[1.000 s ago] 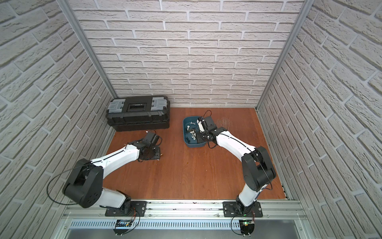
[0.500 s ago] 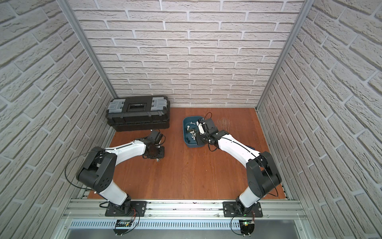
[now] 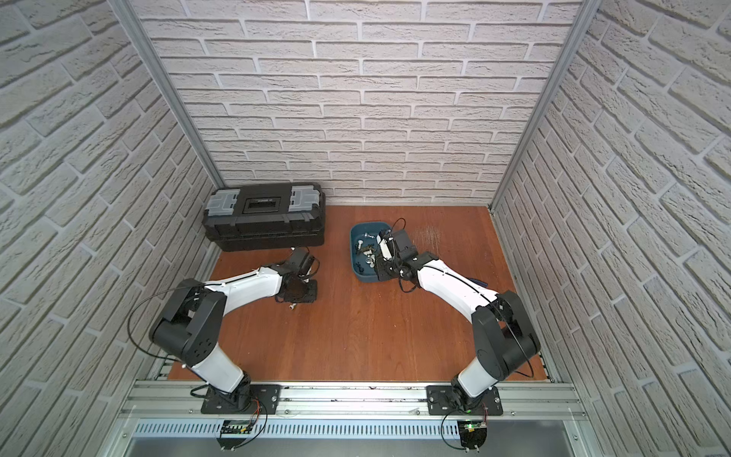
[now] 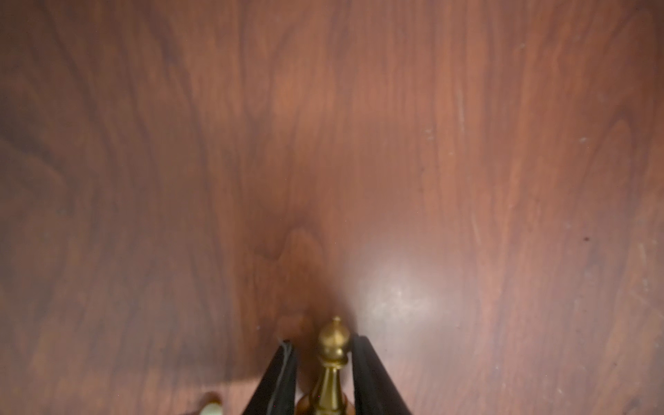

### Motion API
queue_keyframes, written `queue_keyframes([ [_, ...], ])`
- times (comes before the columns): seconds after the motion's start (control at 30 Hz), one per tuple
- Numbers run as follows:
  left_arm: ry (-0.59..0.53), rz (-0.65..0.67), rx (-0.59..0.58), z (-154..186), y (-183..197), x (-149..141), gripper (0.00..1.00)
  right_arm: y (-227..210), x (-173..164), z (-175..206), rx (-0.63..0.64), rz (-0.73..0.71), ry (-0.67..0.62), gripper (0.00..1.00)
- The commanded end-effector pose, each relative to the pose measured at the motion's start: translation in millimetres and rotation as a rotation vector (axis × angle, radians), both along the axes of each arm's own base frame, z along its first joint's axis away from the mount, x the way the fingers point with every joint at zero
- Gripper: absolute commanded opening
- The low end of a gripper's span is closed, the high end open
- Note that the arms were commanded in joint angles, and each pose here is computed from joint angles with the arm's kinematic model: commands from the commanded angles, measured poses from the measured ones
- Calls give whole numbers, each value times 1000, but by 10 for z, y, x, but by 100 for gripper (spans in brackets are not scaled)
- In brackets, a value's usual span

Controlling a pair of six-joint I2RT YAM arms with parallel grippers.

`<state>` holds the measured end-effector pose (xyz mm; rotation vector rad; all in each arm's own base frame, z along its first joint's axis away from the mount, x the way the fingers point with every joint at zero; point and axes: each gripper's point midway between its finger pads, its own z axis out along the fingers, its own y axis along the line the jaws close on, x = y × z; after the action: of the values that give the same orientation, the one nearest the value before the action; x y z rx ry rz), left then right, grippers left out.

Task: Put the chess pieces into the storage box
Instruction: Pick up the chess piece at the center of the board.

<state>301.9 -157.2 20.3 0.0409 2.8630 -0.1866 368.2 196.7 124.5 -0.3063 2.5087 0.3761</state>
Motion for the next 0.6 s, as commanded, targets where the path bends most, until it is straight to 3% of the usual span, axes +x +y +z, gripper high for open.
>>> queue_keyframes([
  [0.0, 71, -35, 60, -146, 16, -129, 31, 13, -5, 160, 17, -3, -48, 40],
  [0.2, 136, -51, 171, -232, 135, -165, 27, -24, -39, 189, 9, -6, -55, 39],
  [0.57, 229, -98, 232, -403, 152, -300, 16, -113, -146, 312, 10, -21, -79, 39],
])
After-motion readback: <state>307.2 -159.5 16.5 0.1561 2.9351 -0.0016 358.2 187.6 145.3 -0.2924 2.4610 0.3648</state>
